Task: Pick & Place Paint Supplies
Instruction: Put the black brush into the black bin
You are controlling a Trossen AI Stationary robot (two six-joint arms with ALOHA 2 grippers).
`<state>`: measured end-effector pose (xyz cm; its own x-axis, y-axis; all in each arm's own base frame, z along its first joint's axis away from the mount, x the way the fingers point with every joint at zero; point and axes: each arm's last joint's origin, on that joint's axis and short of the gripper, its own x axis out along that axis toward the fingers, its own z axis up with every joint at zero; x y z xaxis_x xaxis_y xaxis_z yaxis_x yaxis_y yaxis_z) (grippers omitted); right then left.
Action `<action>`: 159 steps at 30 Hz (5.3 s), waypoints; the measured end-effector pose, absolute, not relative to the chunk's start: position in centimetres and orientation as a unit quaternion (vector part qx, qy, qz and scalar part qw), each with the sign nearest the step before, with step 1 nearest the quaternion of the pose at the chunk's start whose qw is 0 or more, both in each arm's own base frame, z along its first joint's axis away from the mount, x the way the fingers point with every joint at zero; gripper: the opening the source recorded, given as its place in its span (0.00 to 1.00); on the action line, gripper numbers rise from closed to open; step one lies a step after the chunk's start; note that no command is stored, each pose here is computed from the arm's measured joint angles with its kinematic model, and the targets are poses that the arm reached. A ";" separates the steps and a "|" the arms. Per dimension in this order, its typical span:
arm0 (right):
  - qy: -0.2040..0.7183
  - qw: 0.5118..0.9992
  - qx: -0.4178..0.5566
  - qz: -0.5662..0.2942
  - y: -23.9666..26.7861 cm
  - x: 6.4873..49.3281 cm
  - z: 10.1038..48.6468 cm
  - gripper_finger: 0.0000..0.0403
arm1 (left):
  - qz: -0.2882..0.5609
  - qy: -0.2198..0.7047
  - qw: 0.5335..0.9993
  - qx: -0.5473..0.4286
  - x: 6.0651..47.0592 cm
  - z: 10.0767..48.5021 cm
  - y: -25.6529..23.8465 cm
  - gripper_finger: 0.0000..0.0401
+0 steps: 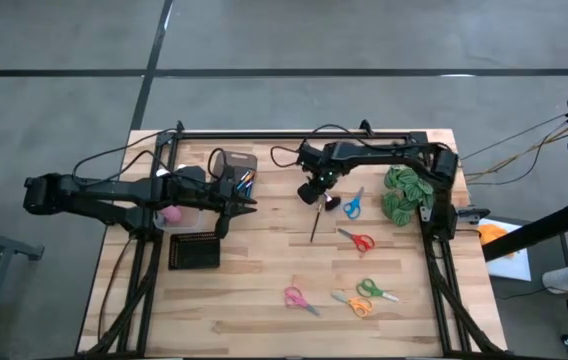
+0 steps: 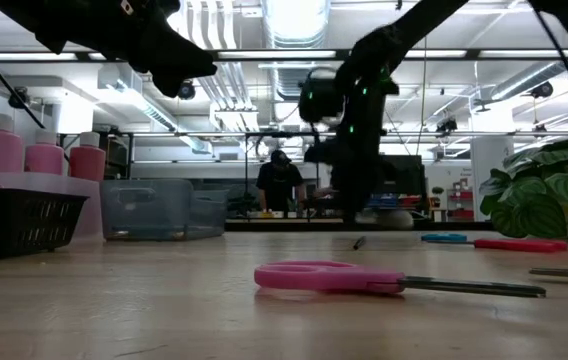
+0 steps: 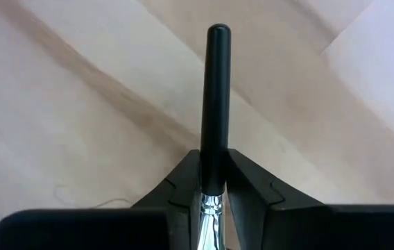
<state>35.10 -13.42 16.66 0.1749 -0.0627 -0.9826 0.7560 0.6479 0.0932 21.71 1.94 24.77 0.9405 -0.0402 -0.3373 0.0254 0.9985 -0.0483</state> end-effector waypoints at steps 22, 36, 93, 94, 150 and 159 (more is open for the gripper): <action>0.401 0.866 0.261 -0.147 -2.9 38.6 24.4 0.13 | -0.016 0.172 0.985 -0.023 21.7 24.8 1.9 0.24; 0.425 0.856 0.274 -0.105 -2.3 43.5 20.1 0.13 | -0.017 0.173 0.985 -0.023 21.7 24.7 1.9 0.24; 0.468 0.833 0.285 -0.077 -3.3 47.4 15.9 0.17 | -0.016 0.177 0.984 -0.026 21.7 24.7 1.9 0.24; 0.468 0.833 0.285 -0.077 -3.3 47.4 15.9 0.19 | -0.016 0.179 0.983 -0.026 21.7 24.6 1.9 0.24; 0.153 0.972 0.145 -0.104 -1.6 27.5 20.9 0.54 | -0.015 0.238 0.971 -0.035 21.2 23.5 1.9 0.24; 0.083 0.978 0.159 -0.107 -1.5 23.9 21.0 0.54 | -0.015 0.238 0.970 -0.035 21.2 23.5 1.9 0.24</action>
